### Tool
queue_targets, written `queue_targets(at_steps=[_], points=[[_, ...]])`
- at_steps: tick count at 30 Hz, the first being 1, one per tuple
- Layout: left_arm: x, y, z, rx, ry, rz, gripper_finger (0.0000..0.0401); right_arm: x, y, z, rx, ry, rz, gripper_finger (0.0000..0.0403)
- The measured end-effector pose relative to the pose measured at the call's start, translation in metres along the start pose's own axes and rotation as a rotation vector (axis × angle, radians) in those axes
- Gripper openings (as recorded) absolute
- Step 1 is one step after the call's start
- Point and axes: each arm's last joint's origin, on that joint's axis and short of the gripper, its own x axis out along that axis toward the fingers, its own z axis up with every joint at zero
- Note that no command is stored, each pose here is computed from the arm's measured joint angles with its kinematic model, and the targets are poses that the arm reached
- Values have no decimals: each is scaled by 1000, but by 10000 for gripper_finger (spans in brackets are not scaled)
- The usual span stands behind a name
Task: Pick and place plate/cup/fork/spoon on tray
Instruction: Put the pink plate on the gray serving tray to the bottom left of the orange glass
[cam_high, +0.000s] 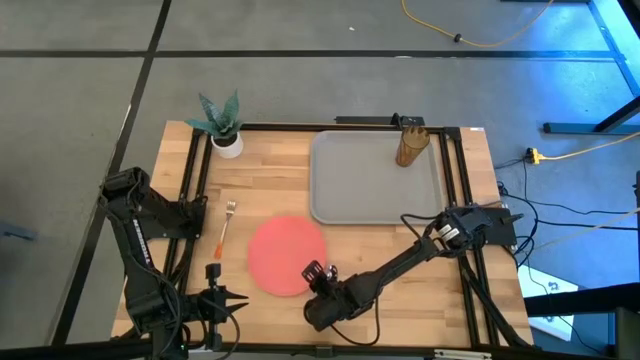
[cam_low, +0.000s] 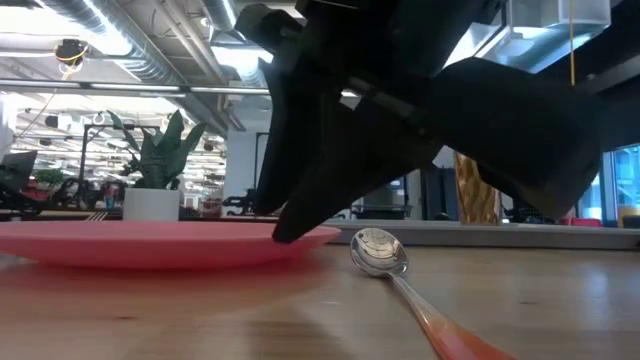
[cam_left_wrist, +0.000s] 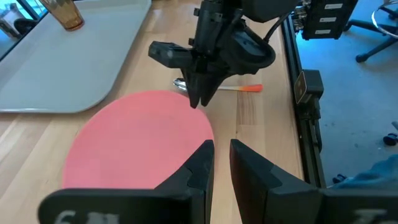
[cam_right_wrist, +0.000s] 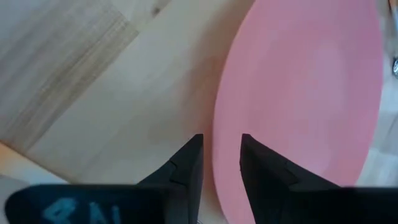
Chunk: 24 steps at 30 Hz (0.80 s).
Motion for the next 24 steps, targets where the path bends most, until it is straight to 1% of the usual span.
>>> queue_targets(at_steps=[7,15,20,24], points=[[0,0,0,0,0,0,44,1,-2,-1,10,2,-1,103],[0,0,0,0,0,0,44,22,-3,-6,20,33,-1,103],[2,1,1,-1,0,6,44,29,-1,-6,24,46,-30,103],[2,1,1,3,0,8,44,32,-4,-7,79,48,-54,102]])
